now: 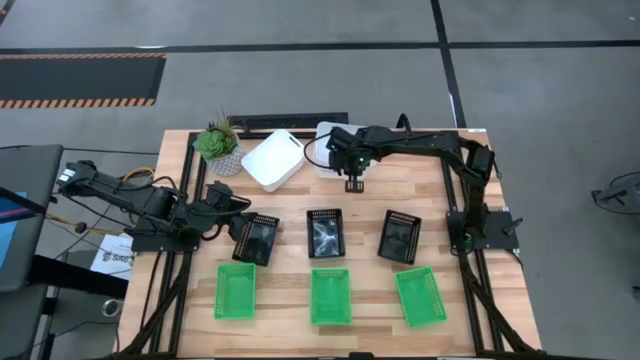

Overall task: Stack baskets by color
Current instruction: Stack the right white bin on the middle white bin

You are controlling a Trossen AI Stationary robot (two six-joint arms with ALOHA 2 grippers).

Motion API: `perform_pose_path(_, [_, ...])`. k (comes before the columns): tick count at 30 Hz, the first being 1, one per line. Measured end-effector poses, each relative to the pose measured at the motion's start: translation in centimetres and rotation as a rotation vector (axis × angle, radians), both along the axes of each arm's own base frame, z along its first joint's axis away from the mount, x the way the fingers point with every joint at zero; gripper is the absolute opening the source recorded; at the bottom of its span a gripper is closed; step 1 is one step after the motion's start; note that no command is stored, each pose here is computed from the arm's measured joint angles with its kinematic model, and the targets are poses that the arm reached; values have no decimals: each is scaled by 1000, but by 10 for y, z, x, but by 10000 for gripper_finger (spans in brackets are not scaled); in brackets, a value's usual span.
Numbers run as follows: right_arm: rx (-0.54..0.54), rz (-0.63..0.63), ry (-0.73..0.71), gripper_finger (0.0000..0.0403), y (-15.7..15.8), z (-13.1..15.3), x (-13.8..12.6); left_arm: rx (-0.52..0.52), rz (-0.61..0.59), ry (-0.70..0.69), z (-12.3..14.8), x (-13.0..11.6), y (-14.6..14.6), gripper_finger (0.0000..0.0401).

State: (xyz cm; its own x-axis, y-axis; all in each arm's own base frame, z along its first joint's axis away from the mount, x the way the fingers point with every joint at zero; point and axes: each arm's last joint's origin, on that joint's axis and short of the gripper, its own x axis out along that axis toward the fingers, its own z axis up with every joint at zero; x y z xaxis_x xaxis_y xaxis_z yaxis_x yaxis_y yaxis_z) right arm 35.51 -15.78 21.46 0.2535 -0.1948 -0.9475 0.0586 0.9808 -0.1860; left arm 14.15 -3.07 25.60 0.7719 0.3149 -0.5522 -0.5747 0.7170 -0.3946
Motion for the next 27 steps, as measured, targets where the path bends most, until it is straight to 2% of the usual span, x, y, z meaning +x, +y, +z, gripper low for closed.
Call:
perform_pose_path(7, [2,-7,-1,2,-1,0,0,0,0,0,0,0,0,224])
perform_pose_path(18, [3,-16,-2,33,-3,0,-1,-8,-8,1,0,0,0,224])
perform_pose_path(22, [2,-17,-2,53,-3,0,-1,-8,-8,2,0,0,0,224])
perform_pose_path(27, [-9,-26,0,97,-4,0,-2,-9,-8,1,0,0,0,224])
